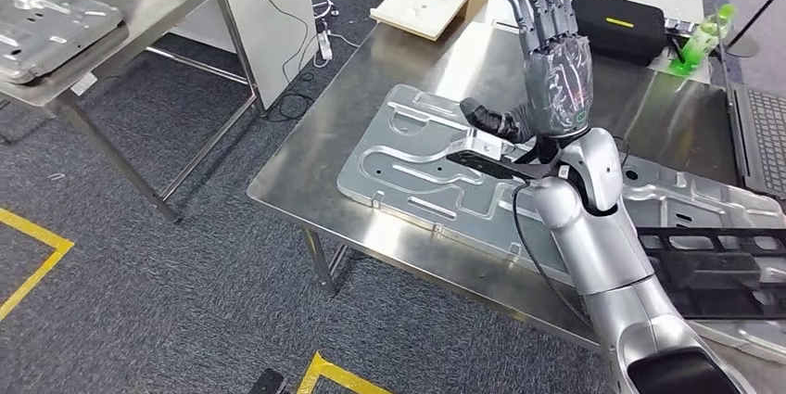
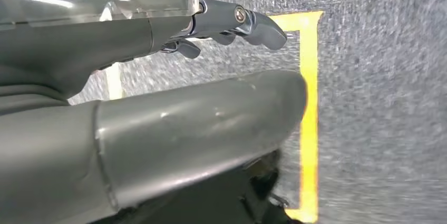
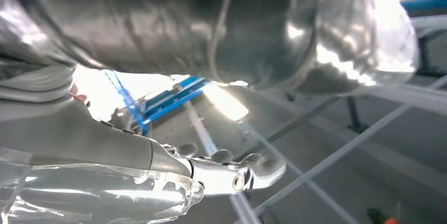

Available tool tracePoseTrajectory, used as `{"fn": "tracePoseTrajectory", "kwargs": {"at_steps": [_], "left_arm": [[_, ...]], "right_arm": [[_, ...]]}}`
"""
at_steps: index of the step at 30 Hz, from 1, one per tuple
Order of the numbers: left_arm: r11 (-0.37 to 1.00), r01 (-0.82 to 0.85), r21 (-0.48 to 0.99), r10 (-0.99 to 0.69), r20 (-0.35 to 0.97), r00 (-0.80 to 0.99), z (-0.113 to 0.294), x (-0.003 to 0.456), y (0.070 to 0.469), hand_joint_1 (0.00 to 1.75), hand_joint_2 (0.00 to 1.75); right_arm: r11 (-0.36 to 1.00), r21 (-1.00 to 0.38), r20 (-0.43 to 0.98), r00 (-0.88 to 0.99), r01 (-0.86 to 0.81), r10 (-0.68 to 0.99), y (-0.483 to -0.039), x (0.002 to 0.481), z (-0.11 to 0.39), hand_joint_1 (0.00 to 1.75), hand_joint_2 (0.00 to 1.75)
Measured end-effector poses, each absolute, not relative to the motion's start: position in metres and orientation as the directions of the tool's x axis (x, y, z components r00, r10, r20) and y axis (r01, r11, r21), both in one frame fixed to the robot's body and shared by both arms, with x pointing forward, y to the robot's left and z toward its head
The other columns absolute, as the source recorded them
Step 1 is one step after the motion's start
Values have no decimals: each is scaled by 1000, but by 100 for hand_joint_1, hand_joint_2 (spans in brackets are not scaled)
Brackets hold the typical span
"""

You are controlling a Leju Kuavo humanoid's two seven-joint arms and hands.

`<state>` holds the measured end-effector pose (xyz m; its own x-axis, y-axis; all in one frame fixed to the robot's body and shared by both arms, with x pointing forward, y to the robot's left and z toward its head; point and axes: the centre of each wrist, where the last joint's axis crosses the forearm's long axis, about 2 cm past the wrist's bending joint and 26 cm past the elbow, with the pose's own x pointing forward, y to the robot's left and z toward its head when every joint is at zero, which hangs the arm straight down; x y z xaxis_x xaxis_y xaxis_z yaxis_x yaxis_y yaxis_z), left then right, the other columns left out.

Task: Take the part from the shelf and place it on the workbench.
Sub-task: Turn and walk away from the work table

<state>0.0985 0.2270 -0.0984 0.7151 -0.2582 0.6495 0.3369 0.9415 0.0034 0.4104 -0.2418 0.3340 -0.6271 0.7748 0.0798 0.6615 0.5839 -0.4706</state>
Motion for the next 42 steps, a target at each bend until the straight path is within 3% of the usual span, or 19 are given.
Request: {"fn": "tracePoseTrajectory", "kwargs": {"at_steps": [28, 34, 42], "left_arm": [[945, 325, 12, -260, 629, 733, -99, 97, 225, 0, 0], [950, 311, 8, -249, 619, 745, -100, 94, 228, 0, 0], [952, 306, 21, -254, 612, 749, -100, 93, 233, 0, 0]], "right_arm": [[570, -481, 66, -621, 666, 781, -238, 414, 336, 0, 0], [546, -513, 94, -588, 663, 803, -249, 406, 306, 0, 0], [535, -501, 83, -577, 680, 812, -256, 403, 305, 0, 0]]}}
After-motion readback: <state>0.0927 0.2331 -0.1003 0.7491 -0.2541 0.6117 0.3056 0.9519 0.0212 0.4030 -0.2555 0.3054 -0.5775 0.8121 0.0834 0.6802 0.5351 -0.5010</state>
